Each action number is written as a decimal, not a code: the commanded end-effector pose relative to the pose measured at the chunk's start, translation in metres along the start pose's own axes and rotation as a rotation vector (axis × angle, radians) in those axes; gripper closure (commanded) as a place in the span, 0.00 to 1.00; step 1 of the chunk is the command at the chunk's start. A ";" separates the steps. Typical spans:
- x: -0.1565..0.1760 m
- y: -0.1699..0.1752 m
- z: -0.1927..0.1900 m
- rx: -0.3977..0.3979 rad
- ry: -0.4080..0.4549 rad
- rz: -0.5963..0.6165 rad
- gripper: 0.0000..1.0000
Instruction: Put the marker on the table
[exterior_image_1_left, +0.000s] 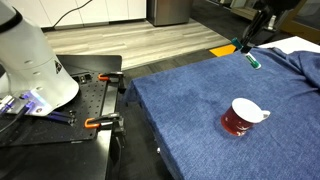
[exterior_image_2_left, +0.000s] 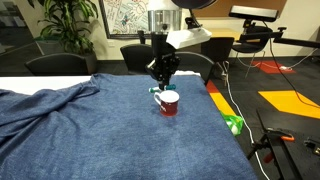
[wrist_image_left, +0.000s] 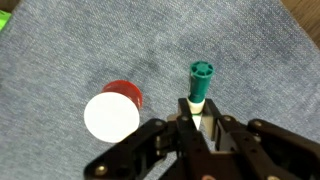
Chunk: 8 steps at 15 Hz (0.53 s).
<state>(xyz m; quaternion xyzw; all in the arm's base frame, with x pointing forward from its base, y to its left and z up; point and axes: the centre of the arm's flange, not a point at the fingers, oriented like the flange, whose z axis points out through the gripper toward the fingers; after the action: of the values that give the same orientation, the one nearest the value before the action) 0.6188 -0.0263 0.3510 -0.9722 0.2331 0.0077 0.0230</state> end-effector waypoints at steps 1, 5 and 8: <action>-0.013 -0.023 0.004 -0.001 0.116 -0.094 0.95; -0.011 -0.047 0.031 -0.023 0.242 -0.128 0.95; -0.011 -0.056 0.065 -0.042 0.297 -0.106 0.95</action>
<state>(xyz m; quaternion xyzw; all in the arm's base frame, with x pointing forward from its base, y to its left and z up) 0.6349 0.0233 0.3184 -0.9798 0.1665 -0.1097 -0.0127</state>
